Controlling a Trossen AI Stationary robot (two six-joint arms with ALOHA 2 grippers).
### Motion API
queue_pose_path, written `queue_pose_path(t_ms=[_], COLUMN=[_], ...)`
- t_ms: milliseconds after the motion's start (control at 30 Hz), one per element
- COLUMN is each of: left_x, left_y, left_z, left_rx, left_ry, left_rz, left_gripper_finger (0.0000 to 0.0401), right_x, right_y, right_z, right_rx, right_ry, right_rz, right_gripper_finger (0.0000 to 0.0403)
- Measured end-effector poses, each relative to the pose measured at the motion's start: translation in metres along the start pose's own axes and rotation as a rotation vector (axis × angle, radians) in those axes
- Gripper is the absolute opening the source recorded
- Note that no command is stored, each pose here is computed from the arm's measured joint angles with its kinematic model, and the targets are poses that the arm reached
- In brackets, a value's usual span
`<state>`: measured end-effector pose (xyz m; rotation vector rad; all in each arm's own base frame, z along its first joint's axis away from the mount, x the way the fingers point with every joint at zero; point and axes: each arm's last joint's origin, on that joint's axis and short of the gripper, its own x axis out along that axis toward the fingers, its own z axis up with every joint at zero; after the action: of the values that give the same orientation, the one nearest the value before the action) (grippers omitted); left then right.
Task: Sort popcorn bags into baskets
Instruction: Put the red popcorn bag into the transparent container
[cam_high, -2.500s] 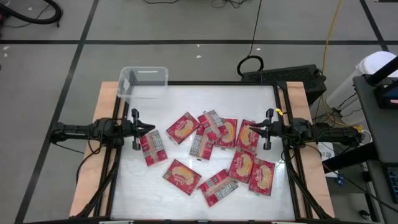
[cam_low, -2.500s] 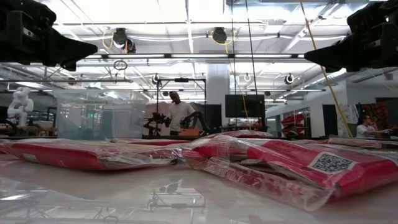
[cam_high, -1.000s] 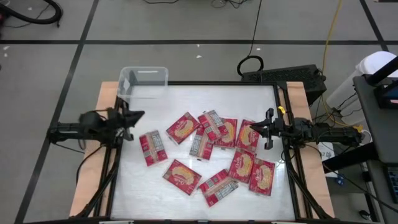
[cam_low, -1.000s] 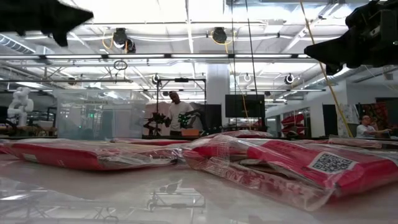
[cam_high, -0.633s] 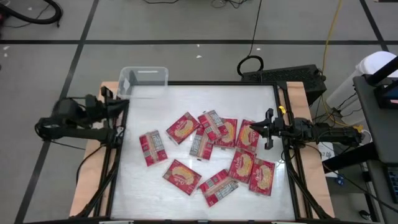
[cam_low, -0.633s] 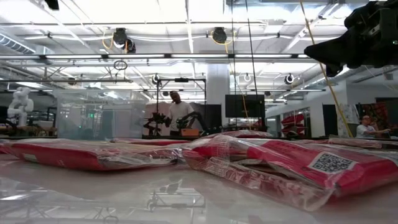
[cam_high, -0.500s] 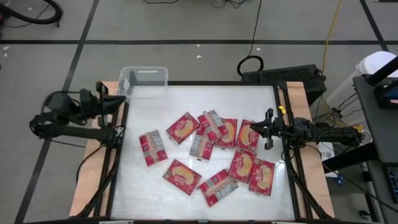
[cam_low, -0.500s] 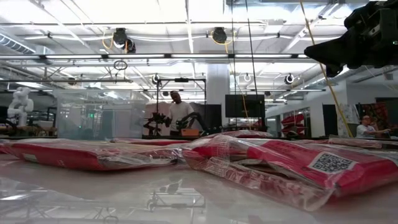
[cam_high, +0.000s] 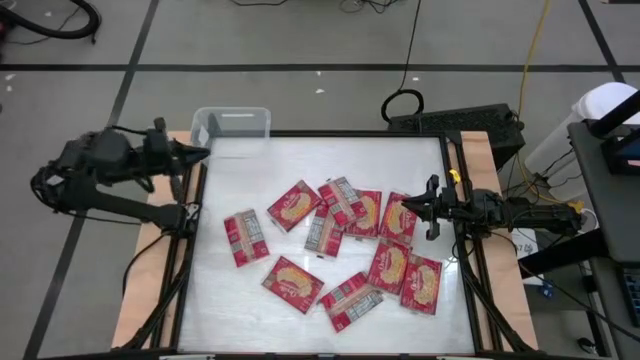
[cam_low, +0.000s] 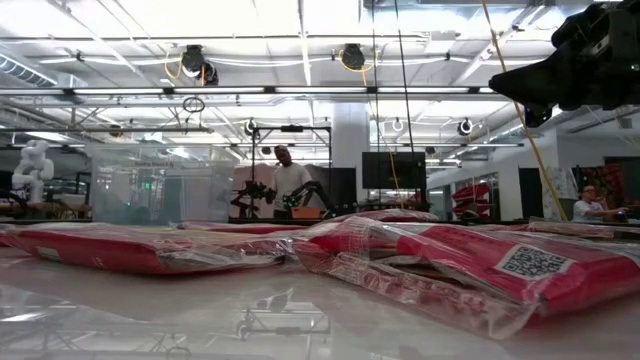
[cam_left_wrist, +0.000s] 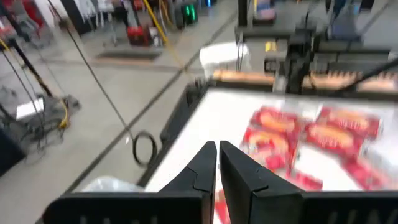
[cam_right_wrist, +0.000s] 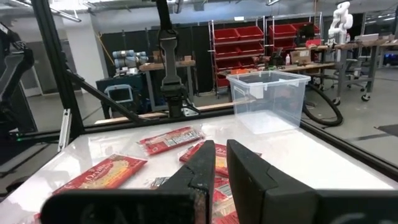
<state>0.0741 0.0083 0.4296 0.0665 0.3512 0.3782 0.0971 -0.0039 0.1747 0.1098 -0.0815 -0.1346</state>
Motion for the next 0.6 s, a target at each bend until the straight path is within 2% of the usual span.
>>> queue_pose_path(t_ms=[133,267,600], left_x=[0.019,0.036,0.068], left_y=[-0.009,-0.016,-0.031], left_z=[-0.010,-0.022,-0.060], left_rx=[0.049,0.078,0.053], left_ry=[0.129,0.228,0.382], left_rz=[-0.007,-0.004,-0.006], left_gripper_finger=[0.0026,0.0026,0.0026], right_x=[0.000,0.000,0.000], right_y=[-0.001,-0.001,-0.001], right_z=[0.000,0.000,0.002], right_rx=[0.011,0.010,0.058], right_ry=[-0.005,-0.005,-0.011], right_rz=[-0.048,-0.046,-0.043], right_gripper_finger=[0.0034,0.0034,0.0034])
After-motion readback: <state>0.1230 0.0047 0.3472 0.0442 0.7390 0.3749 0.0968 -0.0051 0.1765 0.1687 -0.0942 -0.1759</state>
